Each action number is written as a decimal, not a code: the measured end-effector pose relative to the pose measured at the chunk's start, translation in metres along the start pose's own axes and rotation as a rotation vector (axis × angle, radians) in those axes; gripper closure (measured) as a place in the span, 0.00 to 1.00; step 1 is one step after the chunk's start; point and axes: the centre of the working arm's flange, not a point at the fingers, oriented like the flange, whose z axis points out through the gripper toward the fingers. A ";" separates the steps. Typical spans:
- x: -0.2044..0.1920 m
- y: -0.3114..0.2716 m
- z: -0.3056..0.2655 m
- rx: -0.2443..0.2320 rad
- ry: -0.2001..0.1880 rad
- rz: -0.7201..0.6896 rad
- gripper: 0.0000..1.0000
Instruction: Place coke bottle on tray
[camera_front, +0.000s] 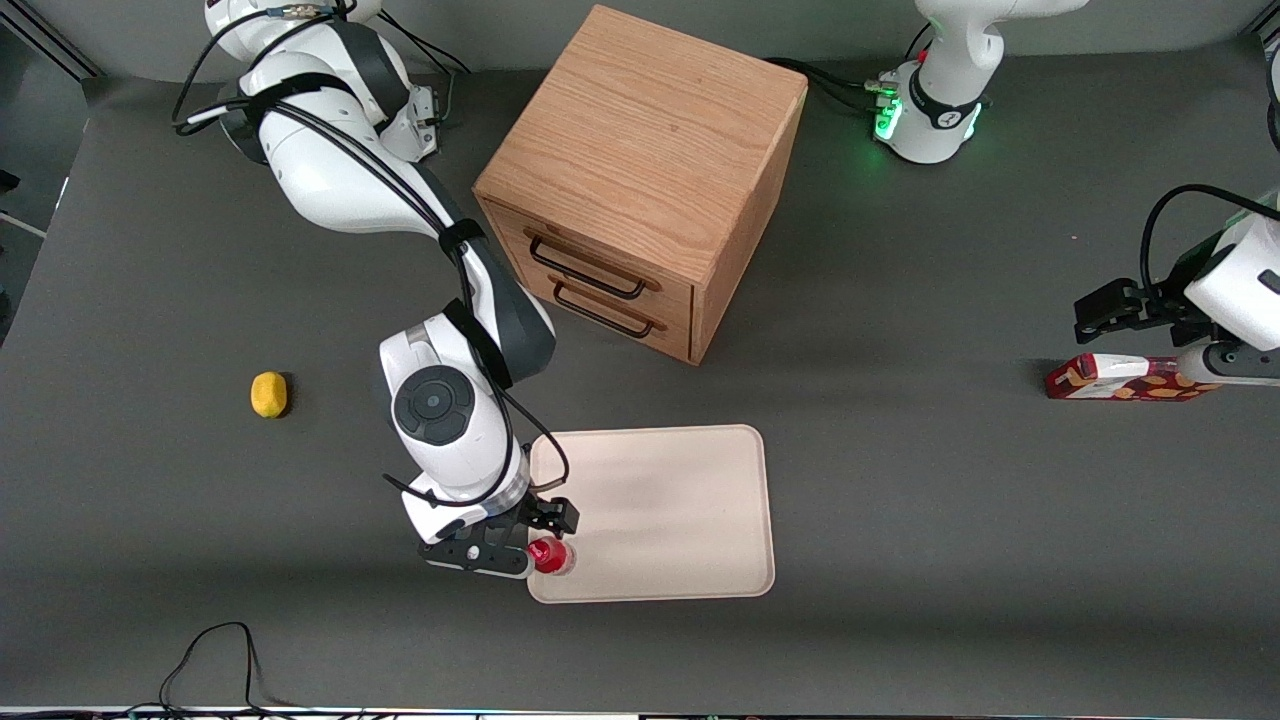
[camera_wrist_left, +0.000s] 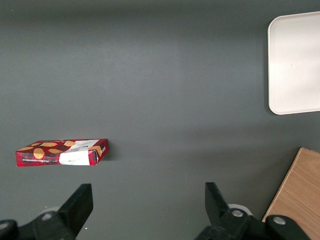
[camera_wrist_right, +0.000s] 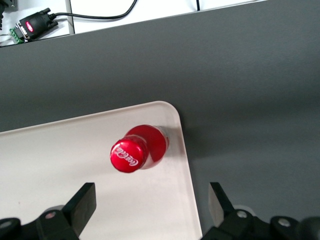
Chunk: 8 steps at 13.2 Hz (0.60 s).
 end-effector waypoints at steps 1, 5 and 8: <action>0.000 0.002 -0.008 -0.009 -0.009 0.002 0.00; -0.002 0.031 -0.038 -0.049 -0.053 0.005 0.00; 0.003 0.097 -0.072 -0.023 -0.122 -0.036 0.00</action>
